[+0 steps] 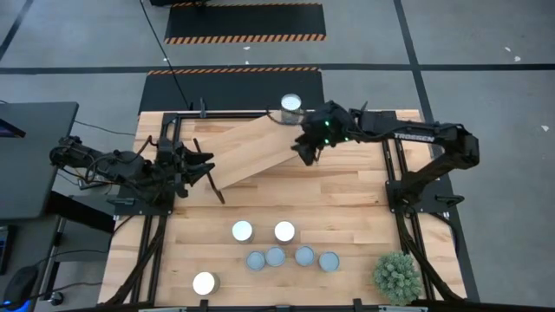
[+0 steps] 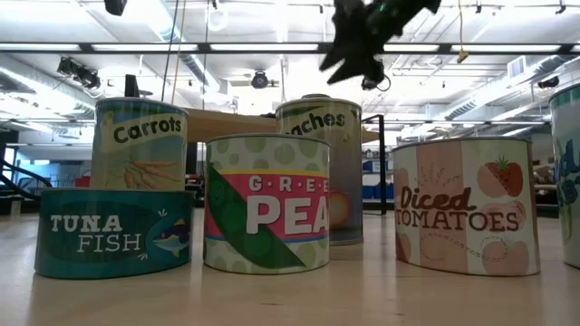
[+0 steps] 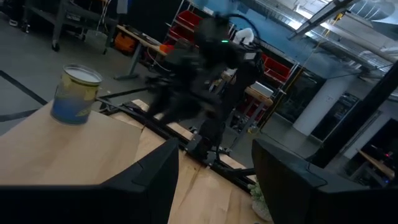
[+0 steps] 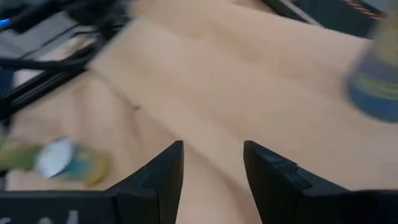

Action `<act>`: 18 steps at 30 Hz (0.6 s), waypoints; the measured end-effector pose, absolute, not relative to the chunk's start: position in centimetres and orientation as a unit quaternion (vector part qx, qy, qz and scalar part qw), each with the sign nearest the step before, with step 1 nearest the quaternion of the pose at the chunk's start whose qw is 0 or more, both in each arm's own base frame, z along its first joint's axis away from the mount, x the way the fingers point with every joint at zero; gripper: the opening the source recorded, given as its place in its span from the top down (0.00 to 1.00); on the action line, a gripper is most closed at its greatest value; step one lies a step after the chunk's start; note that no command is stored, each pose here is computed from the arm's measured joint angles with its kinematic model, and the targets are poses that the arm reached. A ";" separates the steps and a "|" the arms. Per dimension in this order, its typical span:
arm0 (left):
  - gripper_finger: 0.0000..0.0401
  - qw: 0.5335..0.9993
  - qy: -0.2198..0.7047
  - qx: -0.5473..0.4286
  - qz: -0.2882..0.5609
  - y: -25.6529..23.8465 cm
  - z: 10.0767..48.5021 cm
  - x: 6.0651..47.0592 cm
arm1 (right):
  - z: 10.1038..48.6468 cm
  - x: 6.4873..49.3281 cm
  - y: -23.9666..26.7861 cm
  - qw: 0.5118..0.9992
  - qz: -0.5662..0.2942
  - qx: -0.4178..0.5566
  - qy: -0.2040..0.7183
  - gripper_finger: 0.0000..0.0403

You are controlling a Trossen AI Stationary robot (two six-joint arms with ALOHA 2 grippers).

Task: Pick and place cans onto a shelf
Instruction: Put the canned peaches on the shelf

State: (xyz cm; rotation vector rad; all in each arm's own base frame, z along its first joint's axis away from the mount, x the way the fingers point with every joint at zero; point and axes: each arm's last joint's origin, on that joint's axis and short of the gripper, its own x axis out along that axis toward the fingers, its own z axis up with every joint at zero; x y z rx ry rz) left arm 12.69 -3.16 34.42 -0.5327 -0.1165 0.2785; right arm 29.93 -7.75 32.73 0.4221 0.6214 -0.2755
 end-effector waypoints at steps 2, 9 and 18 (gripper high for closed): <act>0.48 0.954 -0.055 -0.261 0.134 -3.2 34.4 12.8 | 33.1 30.0 -6.3 0.926 -0.111 0.198 0.302 0.57; 0.48 0.961 -0.042 -0.244 0.126 -3.4 34.2 13.2 | 32.1 31.3 -0.5 0.924 -0.054 0.181 0.334 0.57; 0.48 0.961 -0.040 -0.243 0.126 -3.5 34.1 13.3 | 29.7 32.7 4.6 0.907 -0.021 0.166 0.387 0.57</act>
